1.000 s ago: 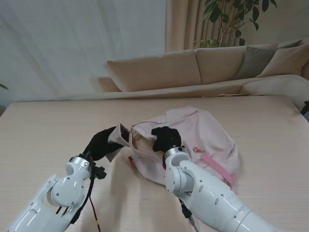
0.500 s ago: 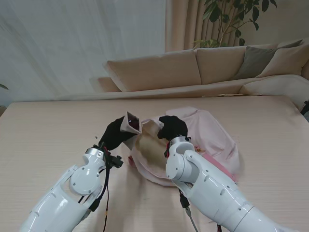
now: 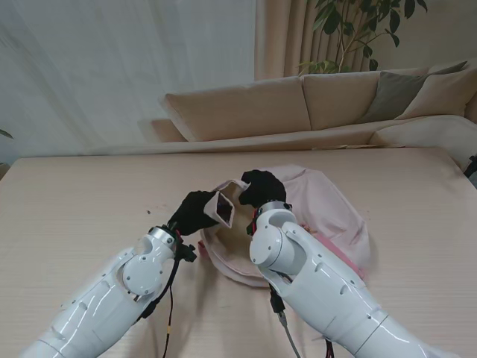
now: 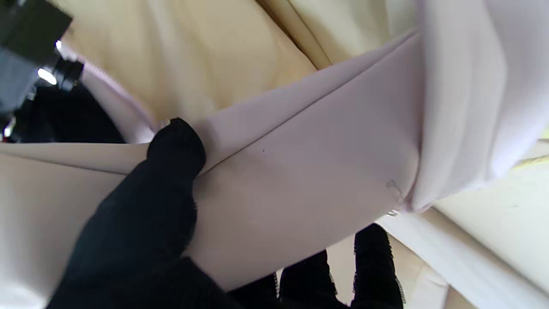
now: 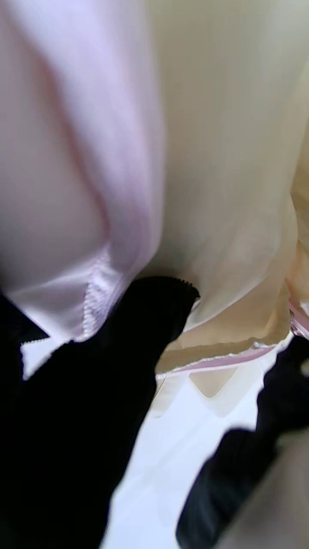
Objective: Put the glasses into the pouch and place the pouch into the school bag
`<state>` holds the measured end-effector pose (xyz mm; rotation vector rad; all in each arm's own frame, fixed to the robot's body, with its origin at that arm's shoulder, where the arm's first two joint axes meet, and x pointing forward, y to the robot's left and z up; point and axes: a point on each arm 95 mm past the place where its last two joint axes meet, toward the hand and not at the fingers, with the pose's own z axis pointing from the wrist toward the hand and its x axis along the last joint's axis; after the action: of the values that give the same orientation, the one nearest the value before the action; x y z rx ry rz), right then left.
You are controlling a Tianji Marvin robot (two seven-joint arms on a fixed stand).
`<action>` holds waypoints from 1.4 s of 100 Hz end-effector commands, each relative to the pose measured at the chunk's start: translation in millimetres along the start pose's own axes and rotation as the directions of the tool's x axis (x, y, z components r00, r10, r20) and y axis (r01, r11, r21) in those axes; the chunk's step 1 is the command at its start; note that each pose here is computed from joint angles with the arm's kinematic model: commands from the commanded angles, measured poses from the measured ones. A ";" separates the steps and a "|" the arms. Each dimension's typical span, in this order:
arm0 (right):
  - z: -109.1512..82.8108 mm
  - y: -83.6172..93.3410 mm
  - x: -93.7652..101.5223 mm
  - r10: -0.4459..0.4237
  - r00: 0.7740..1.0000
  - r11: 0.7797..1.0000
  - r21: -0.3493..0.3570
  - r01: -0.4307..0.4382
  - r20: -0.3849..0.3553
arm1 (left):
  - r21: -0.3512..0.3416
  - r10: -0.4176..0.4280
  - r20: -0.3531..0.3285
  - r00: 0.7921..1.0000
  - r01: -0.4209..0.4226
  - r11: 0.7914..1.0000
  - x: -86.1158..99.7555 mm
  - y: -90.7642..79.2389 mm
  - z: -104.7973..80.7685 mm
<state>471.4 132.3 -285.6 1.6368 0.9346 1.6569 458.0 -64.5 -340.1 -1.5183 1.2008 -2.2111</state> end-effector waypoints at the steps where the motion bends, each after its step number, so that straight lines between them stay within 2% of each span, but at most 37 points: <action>1: -0.8 2.9 5.5 0.008 1.000 1.000 0.009 -0.008 -0.019 | -0.001 0.023 -0.045 0.999 -0.023 1.000 8.5 -5.2 10.9; 14: -0.7 4.4 6.2 0.009 1.000 1.000 0.017 -0.008 -0.024 | -0.020 0.088 -0.104 0.991 -0.090 0.996 7.5 -6.0 22.0; 27: -1.0 3.9 6.9 0.016 1.000 0.999 0.036 -0.015 -0.025 | -0.018 0.171 -0.160 0.972 -0.176 0.984 8.2 -7.3 31.1; 35: -1.6 3.3 7.4 0.018 1.000 0.999 0.041 -0.017 -0.024 | -0.044 0.203 -0.176 0.963 -0.214 0.976 6.9 -7.9 33.8; 48: -3.0 1.1 8.8 0.017 0.999 0.999 0.049 -0.016 -0.029 | -0.128 0.259 -0.193 0.946 -0.286 0.950 -1.0 -5.6 37.4; 63: -4.0 -0.7 11.0 0.020 0.999 0.998 0.058 -0.018 -0.033 | -0.214 0.264 -0.219 0.939 -0.311 0.926 -7.5 4.5 46.1; 78: -2.8 1.7 11.5 0.020 0.999 0.998 0.059 -0.018 -0.041 | -0.281 0.304 -0.275 0.912 -0.379 0.882 -11.1 15.1 52.4; 87: -4.0 2.4 11.3 0.025 0.999 0.997 0.071 -0.022 -0.039 | -0.300 0.296 -0.284 0.912 -0.377 0.876 -11.0 21.9 59.6; 95: -5.3 1.5 9.7 0.018 0.999 0.997 0.076 -0.015 -0.044 | -0.306 0.276 -0.280 0.919 -0.358 0.882 -8.7 26.4 66.0; 104: -6.7 -0.4 7.7 0.011 0.999 0.996 0.086 -0.006 -0.051 | -0.319 0.236 -0.251 0.939 -0.311 0.896 -5.4 30.9 72.4; 110: -7.0 -1.4 6.9 0.006 0.999 0.996 0.088 -0.002 -0.053 | -0.329 0.230 -0.245 0.942 -0.304 0.894 -3.7 32.8 75.8; 128: -8.6 -1.0 5.5 0.008 0.998 0.995 0.095 -0.002 -0.055 | -0.369 0.242 -0.225 0.944 -0.313 0.875 -0.3 37.6 75.7; 140: -8.4 -0.3 4.1 0.002 0.998 0.995 0.096 0.003 -0.061 | -0.431 0.274 -0.204 0.940 -0.337 0.837 1.7 35.4 68.3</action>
<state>465.2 132.0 -283.1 1.6519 1.0361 1.6829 511.4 -121.2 -356.0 -1.2194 1.9196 -1.9244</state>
